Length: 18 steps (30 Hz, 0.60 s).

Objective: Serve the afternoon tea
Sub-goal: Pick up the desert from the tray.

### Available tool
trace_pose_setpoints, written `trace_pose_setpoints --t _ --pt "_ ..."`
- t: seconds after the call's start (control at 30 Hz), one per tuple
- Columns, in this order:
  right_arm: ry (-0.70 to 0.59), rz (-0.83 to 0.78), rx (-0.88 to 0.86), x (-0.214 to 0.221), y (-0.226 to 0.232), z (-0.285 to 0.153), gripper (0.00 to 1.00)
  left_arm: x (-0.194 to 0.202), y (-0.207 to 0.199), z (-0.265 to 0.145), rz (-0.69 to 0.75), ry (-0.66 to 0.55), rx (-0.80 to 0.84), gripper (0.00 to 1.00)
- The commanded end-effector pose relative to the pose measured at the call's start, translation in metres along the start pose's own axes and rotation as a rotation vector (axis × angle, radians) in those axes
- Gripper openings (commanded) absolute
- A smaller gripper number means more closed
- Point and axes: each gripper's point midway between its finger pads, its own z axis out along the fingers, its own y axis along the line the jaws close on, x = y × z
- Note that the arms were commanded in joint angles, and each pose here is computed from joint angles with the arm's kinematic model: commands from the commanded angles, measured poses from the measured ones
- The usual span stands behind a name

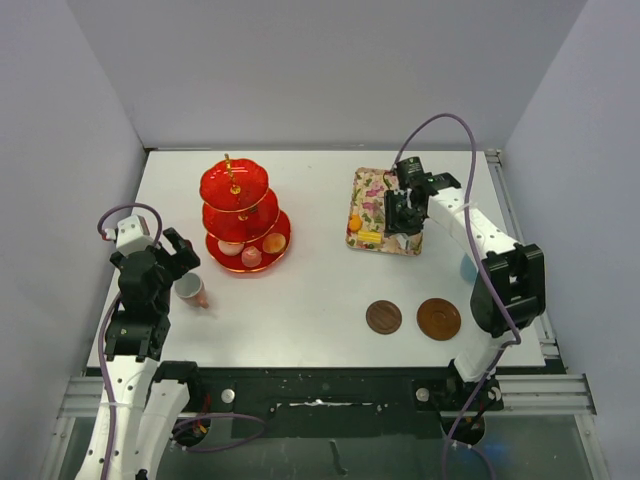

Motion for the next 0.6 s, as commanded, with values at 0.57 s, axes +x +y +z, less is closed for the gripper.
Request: trace_pose_setpoints --t 0.57 --pt "-0.264 -0.113 -0.235 -0.009 0.098 -0.102 0.19 -0.020 -0.005 0.000 -0.012 -0.072 0.018 0.81"
